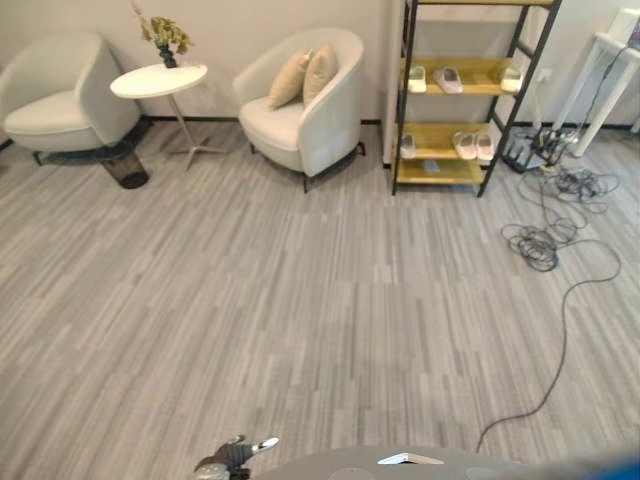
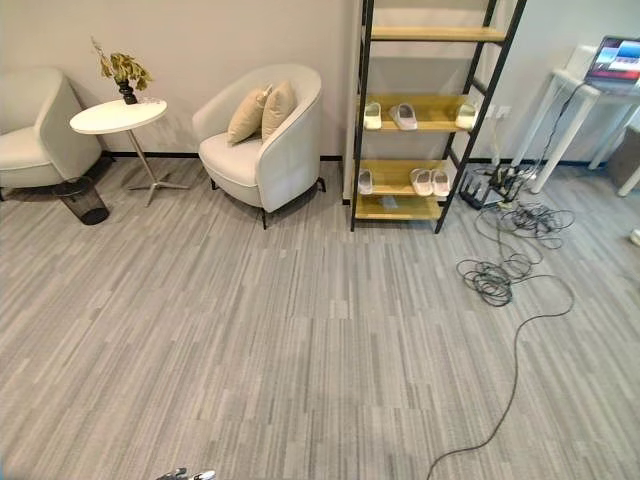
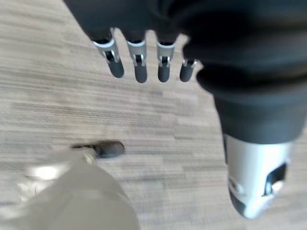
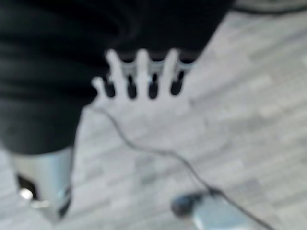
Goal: Arrange the slippers neatly on the shoe rack.
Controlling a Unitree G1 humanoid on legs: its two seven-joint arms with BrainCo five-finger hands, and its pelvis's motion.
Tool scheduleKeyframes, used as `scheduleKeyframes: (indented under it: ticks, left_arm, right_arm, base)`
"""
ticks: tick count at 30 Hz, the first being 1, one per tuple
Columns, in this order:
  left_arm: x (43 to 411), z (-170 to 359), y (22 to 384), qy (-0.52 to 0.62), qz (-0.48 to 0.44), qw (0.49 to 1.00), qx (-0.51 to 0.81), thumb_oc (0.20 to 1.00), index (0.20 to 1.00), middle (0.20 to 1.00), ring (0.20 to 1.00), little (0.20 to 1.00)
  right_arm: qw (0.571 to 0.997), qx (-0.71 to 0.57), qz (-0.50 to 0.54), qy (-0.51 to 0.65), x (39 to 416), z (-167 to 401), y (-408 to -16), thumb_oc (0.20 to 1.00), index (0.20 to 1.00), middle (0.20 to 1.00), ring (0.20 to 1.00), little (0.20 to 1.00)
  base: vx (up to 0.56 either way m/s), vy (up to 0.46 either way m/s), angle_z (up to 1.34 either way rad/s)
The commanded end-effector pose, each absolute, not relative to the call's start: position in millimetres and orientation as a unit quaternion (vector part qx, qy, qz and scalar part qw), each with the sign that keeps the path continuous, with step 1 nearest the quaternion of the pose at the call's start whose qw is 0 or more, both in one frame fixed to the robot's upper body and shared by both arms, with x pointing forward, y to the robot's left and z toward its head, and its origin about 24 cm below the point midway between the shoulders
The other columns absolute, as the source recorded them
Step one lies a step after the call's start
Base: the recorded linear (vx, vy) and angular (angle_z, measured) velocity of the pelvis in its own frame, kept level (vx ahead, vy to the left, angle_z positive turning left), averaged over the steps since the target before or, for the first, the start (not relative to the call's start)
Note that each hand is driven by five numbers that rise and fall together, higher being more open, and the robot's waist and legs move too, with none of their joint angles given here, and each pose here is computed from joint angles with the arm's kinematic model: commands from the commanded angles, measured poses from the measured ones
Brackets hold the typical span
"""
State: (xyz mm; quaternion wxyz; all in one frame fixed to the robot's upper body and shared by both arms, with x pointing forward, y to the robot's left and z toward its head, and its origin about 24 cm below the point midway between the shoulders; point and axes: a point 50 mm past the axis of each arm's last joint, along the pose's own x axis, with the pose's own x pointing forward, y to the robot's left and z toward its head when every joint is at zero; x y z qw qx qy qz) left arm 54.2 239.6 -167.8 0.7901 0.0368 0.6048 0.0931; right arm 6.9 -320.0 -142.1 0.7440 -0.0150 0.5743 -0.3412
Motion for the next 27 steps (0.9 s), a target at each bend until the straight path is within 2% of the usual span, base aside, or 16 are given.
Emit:
scheduleKeyframes:
  ticks: [1, 7, 12, 21, 27]
  left_arm:
    - [74, -165, 240, 0.591, 0.11, 0.798, 0.037, 1.0, 1.0, 1.0, 1.0, 1.0]
    - [73, -173, 203, 0.6, 0.069, 0.797, 0.023, 1.0, 1.0, 1.0, 1.0, 1.0]
    - [78, -173, 194, 0.598, 0.037, 0.8, 0.036, 1.0, 1.0, 1.0, 1.0, 1.0]
    - [86, -172, 190, 0.6, 0.004, 0.797, 0.065, 1.0, 1.0, 1.0, 1.0, 1.0]
    - [117, -166, 177, 0.564, -0.039, 0.821, 0.083, 1.0, 1.0, 1.0, 1.0, 1.0]
  right_arm:
    - [0.754, 0.021, -0.357, 0.552, 21, -148, -305, 1.0, 1.0, 1.0, 1.0, 1.0]
    - [0.751, 0.056, -0.312, 0.58, 18, -165, -257, 1.0, 1.0, 1.0, 1.0, 1.0]
    - [0.758, 0.055, -0.263, 0.595, 22, -171, -236, 1.0, 1.0, 1.0, 1.0, 1.0]
    - [0.791, 0.026, -0.236, 0.564, 50, -166, -243, 1.0, 1.0, 1.0, 1.0, 1.0]
    - [0.784, 0.02, -0.238, 0.574, 40, -167, -247, 1.0, 1.0, 1.0, 1.0, 1.0]
  base:
    - [0.0, 0.0, 0.0]
    - [0.01, -0.005, -0.02]
    - [0.01, -0.047, -0.03]
    - [0.02, -0.135, -0.01]
    - [-0.02, -0.281, -0.09]
